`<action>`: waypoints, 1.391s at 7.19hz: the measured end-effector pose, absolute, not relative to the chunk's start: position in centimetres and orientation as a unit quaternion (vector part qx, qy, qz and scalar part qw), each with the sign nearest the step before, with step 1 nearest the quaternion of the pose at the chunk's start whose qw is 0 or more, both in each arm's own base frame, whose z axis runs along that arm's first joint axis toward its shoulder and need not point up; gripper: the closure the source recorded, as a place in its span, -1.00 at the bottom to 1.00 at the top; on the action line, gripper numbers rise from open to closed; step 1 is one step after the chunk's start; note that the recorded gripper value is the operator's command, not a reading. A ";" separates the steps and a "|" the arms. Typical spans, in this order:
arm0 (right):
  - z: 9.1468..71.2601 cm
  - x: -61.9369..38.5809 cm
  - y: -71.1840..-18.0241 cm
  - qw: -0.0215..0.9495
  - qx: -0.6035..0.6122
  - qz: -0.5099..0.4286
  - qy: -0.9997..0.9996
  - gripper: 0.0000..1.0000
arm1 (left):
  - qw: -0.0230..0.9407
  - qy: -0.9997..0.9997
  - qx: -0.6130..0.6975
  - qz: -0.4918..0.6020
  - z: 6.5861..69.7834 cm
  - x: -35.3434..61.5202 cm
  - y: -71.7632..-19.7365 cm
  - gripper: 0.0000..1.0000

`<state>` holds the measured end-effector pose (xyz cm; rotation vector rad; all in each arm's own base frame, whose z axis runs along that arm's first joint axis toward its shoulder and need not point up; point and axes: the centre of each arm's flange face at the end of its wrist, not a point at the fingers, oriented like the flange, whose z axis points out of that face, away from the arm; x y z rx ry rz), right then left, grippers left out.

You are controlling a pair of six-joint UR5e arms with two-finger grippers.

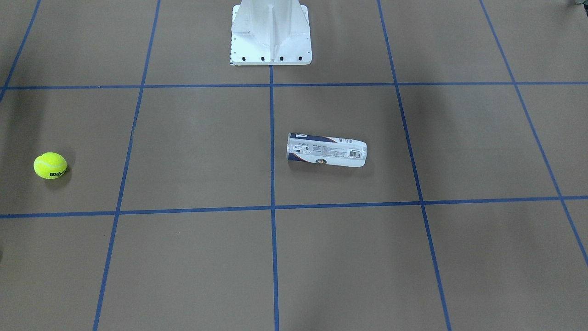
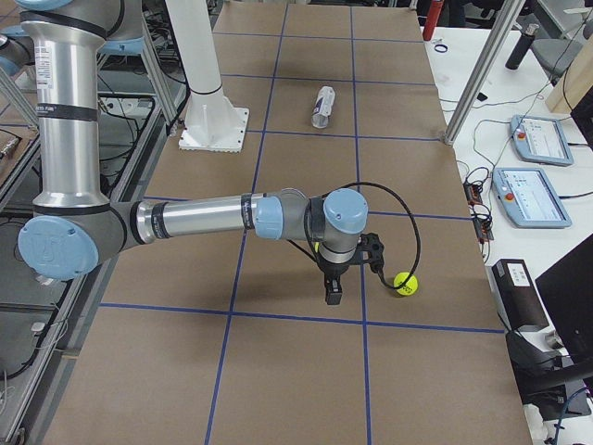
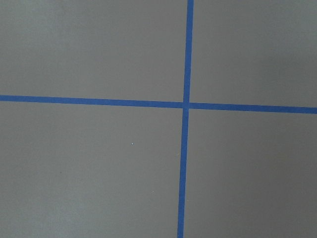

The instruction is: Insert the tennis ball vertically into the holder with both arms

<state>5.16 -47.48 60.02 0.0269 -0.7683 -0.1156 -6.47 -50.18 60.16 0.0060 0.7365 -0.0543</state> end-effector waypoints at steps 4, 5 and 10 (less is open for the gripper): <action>59.3 5.1 -47.9 0.925 0.020 -0.059 -0.374 -0.99 | 0.924 0.371 0.090 -0.020 51.0 -8.8 -54.1 -0.99; 59.3 5.1 -47.9 0.925 0.020 -0.059 -0.374 -0.99 | 0.913 0.390 0.118 0.008 46.4 -6.9 -56.6 -0.99; 59.5 5.1 -47.9 0.925 0.019 -0.059 -0.374 -0.99 | 0.855 0.442 0.187 0.199 27.8 12.4 -60.4 -0.74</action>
